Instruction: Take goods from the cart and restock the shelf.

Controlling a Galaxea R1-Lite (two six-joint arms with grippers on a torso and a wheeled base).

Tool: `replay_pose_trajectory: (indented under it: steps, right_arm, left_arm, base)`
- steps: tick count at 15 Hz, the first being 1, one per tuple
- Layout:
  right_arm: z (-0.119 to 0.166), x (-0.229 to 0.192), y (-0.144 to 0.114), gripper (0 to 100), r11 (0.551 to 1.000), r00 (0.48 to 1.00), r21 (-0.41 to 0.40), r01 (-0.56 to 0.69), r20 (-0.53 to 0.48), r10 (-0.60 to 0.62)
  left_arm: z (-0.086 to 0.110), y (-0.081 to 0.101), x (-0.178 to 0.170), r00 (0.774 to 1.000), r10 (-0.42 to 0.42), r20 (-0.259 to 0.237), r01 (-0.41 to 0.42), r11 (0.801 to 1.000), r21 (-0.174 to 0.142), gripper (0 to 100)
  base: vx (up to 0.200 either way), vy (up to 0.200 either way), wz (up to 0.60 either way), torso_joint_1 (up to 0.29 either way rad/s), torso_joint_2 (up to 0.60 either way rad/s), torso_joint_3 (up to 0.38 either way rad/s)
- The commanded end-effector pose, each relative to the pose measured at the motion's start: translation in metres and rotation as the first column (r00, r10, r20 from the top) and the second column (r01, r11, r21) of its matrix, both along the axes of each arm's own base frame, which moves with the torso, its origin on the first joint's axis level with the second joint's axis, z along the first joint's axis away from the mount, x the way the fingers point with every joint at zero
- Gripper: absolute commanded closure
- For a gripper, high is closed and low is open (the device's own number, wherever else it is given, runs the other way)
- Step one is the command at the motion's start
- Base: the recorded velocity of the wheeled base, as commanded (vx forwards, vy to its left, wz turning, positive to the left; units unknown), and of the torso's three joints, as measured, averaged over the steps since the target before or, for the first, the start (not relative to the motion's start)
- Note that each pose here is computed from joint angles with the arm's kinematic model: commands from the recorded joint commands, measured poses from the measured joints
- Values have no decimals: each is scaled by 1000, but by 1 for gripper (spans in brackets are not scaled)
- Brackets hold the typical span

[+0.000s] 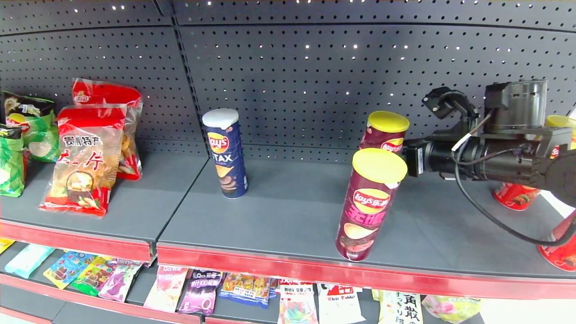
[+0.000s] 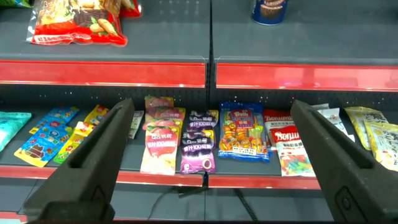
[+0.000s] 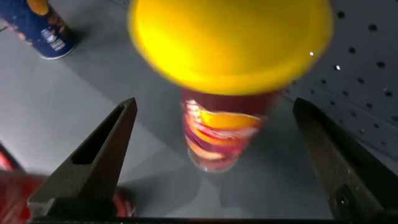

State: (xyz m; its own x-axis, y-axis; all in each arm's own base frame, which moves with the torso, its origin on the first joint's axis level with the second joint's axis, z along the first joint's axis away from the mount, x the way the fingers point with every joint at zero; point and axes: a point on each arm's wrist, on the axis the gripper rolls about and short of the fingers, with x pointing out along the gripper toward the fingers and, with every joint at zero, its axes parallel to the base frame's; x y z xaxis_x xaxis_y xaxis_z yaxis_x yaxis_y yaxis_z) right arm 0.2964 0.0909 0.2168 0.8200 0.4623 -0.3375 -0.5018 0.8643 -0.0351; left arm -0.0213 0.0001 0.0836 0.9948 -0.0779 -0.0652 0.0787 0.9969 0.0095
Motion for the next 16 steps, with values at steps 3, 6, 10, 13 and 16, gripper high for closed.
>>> replay_pose_trajectory:
  steps: [3, 6, 10, 13, 16]
  right_arm:
    - [7, -37, -16, 0, 1000, 1000, 7, 20, 20, -20]
    - [-2, -64, -24, 0, 1000, 1000, 1, 25, -4, -25]
    - [-18, -87, -34, 0, 999, 998, -8, 38, -47, -38]
    - [-15, -100, -40, 0, 999, 999, 25, -32, -28, 33]
    - [-23, -111, -40, 0, 987, 987, 53, -153, -47, 155]
  left_arm:
    - [0, 0, 0, 1000, 0, -2, 0, 1000, 0, 0]
    - [0, 0, 0, 1000, 0, -2, 0, 1000, -1, 0]
    - [0, 0, 0, 1000, 0, -2, 0, 1000, -1, 0]
    - [0, 0, 0, 1000, 0, -2, 0, 1000, 0, 0]
    - [0, 0, 0, 1000, 0, -1, 0, 1000, 0, 0]
  base:
    - [0, 0, 0, 0, 0, 0]
    - [0, 0, 0, 0, 0, 0]
    - [0, 0, 0, 0, 0, 0]
    - [0, 0, 0, 0, 0, 0]
    - [0, 0, 0, 0, 0, 0]
